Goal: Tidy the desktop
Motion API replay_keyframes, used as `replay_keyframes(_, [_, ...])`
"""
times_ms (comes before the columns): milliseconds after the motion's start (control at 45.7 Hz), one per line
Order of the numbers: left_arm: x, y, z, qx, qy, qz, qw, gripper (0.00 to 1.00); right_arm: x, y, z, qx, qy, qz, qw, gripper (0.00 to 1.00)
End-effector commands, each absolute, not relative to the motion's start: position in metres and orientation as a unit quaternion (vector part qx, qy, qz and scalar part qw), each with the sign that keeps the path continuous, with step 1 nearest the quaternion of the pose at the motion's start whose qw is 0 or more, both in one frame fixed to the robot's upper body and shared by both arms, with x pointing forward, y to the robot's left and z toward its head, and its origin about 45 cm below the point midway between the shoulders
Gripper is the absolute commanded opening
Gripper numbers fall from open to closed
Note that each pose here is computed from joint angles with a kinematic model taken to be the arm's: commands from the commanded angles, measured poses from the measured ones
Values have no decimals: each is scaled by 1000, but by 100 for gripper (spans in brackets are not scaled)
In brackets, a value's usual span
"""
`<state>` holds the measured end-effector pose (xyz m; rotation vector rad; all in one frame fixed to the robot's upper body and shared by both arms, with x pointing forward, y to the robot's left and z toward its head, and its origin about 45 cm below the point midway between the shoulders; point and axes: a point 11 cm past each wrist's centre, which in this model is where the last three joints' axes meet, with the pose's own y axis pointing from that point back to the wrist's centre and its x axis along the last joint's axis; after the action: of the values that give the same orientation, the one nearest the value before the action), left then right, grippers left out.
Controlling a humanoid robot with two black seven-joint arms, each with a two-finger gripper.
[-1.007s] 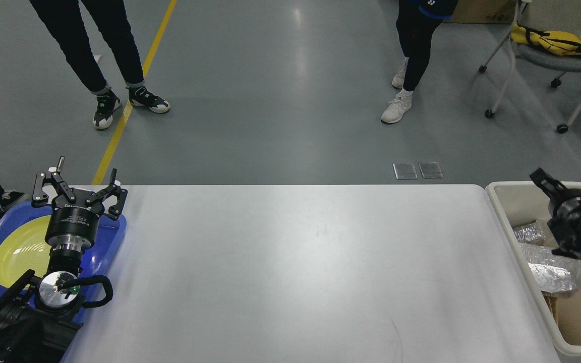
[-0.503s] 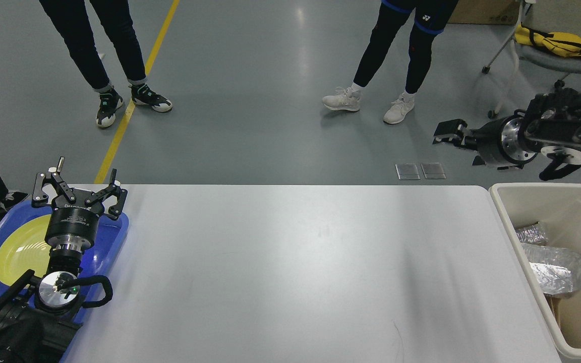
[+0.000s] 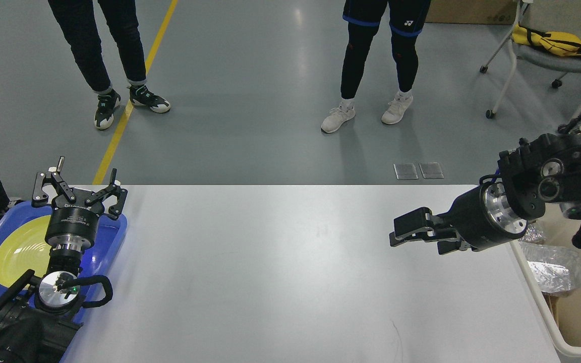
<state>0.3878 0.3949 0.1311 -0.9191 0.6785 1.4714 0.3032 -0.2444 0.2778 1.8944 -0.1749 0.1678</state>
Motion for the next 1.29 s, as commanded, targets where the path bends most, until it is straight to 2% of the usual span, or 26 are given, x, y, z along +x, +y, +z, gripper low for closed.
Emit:
replay_keyframes(0, [388, 395, 131, -396, 292, 634, 597, 97, 300, -245, 269, 810, -71, 63, 579, 100])
replay_keyframes(219, [388, 395, 131, -396, 292, 634, 597, 97, 301, -252, 265, 812, -83, 53, 576, 100])
replay_keyframes(416, [388, 395, 131, -396, 292, 634, 597, 97, 327, -261, 266, 825, -156, 41, 542, 100])
replay_keyframes(613, [388, 395, 131, -396, 292, 634, 597, 97, 374, -254, 239, 860, -333, -89, 376, 100])
replay_keyframes(788, [388, 395, 131, -396, 292, 634, 597, 97, 389, -263, 204, 842, -431, -214, 242, 100])
replay_keyframes(1073, [388, 395, 131, -396, 292, 634, 597, 97, 417, -271, 187, 763, -571, -300, 36, 100])
replay_keyframes(1270, [388, 395, 131, -396, 292, 634, 597, 97, 439, -302, 151, 667, -692, -261, -90, 100])
